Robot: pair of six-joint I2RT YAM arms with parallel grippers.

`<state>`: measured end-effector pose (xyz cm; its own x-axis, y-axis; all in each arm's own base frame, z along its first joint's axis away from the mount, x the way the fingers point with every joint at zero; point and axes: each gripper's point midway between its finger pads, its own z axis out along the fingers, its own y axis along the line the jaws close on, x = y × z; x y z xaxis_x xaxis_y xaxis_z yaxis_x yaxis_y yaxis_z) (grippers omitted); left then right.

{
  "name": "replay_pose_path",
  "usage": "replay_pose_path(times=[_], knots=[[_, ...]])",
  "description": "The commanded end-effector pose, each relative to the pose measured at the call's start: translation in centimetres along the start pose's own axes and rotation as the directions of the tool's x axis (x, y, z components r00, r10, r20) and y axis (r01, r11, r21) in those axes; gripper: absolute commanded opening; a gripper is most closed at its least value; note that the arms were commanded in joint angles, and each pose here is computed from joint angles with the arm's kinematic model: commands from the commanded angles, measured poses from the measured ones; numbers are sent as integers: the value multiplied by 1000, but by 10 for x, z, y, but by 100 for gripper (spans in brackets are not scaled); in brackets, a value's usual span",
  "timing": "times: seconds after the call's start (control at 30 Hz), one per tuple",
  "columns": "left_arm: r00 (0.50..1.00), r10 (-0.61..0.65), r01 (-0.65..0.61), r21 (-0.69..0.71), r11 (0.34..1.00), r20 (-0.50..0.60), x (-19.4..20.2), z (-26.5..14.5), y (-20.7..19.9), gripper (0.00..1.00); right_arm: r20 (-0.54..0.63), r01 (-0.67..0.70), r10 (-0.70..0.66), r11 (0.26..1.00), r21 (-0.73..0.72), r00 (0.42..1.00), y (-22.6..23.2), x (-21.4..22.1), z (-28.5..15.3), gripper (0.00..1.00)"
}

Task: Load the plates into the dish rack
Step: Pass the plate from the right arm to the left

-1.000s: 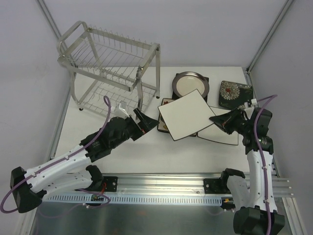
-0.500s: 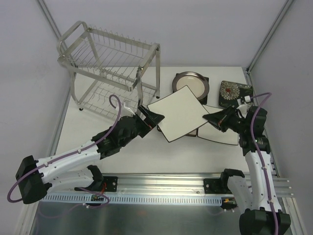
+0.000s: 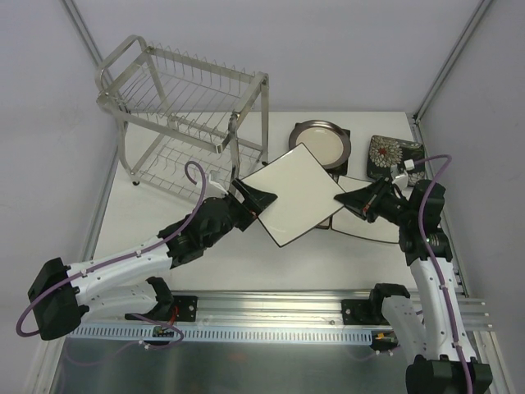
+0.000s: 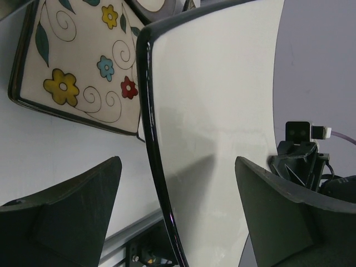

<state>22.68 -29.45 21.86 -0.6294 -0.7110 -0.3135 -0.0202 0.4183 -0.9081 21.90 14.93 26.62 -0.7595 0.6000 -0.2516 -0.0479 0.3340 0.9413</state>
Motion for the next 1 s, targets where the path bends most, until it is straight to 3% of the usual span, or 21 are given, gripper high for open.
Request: replay_pose_path(times=[0.0,0.23,0.5,0.77,0.97], knots=[[999,-44,43,104,994,7,-2,-6,-26,84,-12,95,-99,976,-194,995,55,4,-13,1],[999,-34,38,178,983,-28,5,-6,-36,78,-13,85,-90,972,-217,996,58,5,-14,1],[998,-61,68,252,965,-32,4,-12,-45,58,-10,82,-86,971,-226,996,60,4,-14,1],[996,-75,85,292,953,-45,5,-16,-52,48,-14,89,-95,968,-235,995,59,7,-14,1],[996,-81,90,317,944,-44,2,-23,-58,28,-20,95,-102,968,-233,995,55,9,-14,1]])
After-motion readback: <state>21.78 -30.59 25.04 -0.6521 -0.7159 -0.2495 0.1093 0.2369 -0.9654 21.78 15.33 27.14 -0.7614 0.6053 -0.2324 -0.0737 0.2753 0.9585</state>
